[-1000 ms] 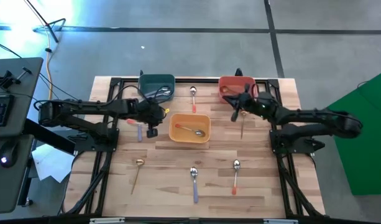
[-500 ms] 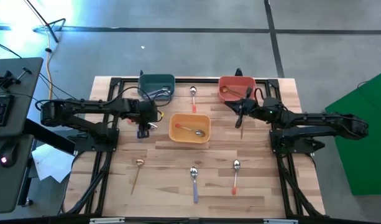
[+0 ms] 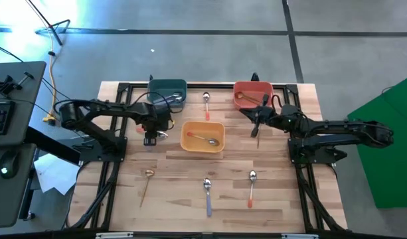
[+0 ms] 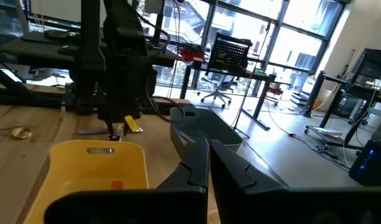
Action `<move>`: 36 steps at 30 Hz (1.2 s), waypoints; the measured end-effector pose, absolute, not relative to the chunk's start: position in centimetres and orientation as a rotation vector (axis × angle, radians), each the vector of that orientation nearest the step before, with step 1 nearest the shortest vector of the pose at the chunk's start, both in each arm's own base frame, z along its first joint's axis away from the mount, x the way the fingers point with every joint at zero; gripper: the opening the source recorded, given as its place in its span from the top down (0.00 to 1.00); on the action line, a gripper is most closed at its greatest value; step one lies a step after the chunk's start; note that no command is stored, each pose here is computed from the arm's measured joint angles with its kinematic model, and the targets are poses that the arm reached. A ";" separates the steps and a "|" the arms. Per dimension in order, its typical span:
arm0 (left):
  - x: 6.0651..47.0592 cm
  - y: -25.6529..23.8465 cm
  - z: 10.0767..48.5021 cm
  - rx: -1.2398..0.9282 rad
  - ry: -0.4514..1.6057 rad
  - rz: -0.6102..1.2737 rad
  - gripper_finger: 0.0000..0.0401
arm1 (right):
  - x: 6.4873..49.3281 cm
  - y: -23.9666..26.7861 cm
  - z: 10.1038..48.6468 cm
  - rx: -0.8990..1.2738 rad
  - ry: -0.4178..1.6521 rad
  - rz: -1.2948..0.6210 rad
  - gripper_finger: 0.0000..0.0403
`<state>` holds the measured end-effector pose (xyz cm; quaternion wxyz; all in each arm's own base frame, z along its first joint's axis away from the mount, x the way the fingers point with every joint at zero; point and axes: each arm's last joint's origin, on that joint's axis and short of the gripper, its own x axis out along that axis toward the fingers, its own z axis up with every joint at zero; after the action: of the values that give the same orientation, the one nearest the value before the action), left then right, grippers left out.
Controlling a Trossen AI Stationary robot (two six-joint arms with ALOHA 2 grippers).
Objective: Sort silverware by color (type)
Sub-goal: Put the orange spoon into the yellow bin
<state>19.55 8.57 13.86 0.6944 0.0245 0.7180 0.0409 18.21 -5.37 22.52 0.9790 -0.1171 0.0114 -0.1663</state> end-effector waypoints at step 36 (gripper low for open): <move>31.4 7.0 30.1 -0.005 1.195 0.039 1.00 | 18.2 -5.4 22.5 -0.226 0.022 -0.336 1.00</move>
<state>31.43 7.01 30.07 0.8266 -0.0026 0.5626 0.0183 18.21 -5.37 22.51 0.9795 -0.1122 0.0110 -0.1667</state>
